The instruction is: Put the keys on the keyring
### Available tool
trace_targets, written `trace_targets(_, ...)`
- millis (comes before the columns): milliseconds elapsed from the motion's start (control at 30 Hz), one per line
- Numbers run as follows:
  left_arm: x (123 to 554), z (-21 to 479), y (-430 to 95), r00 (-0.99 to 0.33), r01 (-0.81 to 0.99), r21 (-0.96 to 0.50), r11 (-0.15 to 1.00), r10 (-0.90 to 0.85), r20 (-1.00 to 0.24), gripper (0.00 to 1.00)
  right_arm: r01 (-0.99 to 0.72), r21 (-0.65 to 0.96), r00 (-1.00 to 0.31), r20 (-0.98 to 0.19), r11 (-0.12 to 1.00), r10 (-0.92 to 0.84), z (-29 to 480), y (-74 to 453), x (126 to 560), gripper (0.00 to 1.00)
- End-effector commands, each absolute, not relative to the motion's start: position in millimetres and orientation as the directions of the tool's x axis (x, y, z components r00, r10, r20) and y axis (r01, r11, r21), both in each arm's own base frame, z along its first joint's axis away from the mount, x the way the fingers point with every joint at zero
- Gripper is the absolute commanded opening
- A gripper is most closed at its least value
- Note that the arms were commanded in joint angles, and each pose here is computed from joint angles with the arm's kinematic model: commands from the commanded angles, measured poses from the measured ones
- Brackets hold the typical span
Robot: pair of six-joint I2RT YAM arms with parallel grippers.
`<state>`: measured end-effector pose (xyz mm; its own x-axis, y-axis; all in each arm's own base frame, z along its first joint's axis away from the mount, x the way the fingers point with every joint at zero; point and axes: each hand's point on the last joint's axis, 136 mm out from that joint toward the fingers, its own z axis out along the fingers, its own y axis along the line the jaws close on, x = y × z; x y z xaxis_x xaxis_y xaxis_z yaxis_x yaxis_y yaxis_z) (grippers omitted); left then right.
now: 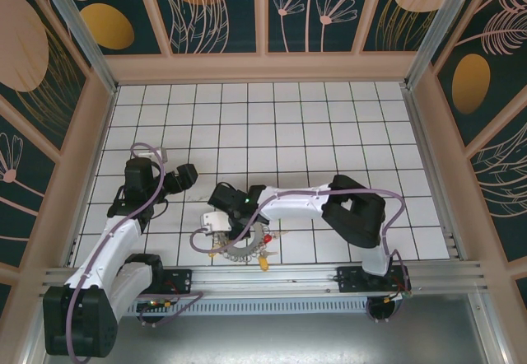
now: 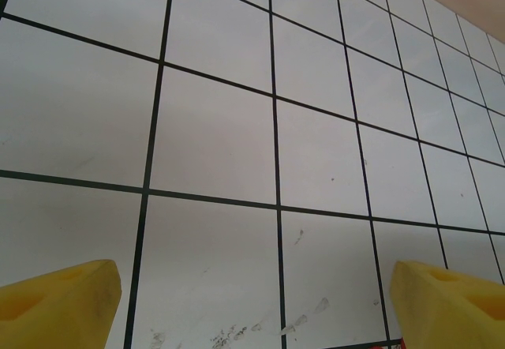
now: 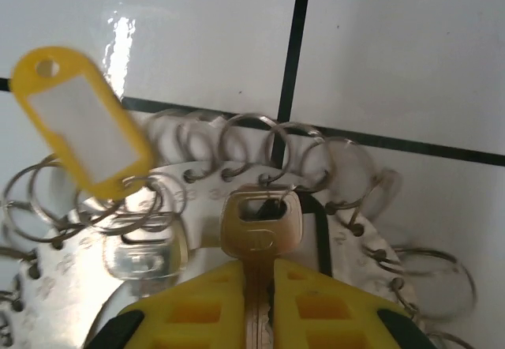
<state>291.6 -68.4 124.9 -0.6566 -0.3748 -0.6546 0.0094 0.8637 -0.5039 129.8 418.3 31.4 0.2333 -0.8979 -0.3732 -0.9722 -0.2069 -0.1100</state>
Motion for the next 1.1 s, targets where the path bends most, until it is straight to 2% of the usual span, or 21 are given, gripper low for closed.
trace_targets(0,291.2,127.9,-69.1,-0.647,0.029,-0.509,0.86,-0.372,-0.666,0.88,-0.971,-0.141,0.236,-0.39,-0.195,-0.89,61.7,417.5,133.6,0.1)
trace_targets(267,291.3,129.0,-70.5,-0.646,0.034,-0.516,0.856,-0.375,-0.665,0.88,-0.973,-0.154,0.223,-0.431,-0.172,-0.875,77.2,419.7,139.0,0.09)
trace_targets(500,291.4,129.9,-70.6,-0.644,0.038,-0.515,0.857,-0.372,-0.668,0.88,-0.982,-0.089,0.191,-0.458,-0.169,-0.868,56.7,417.2,128.9,0.1)
trace_targets(667,290.5,129.1,-71.4,-0.646,0.042,-0.515,0.856,-0.37,-0.667,0.88,-0.984,-0.096,0.176,-0.452,-0.149,-0.874,44.1,415.3,131.8,0.02)
trace_targets(833,290.8,130.1,-71.5,-0.644,0.043,-0.517,0.855,-0.371,-0.669,0.88,-0.988,-0.062,0.155,-0.463,-0.143,-0.873,38.6,414.9,128.1,0.09)
trace_targets(1067,290.7,130.2,-71.2,-0.643,0.042,-0.516,0.856,-0.372,-0.669,0.88,-0.989,-0.028,0.144,-0.438,-0.147,-0.887,22.4,407.4,123.8,0.13)
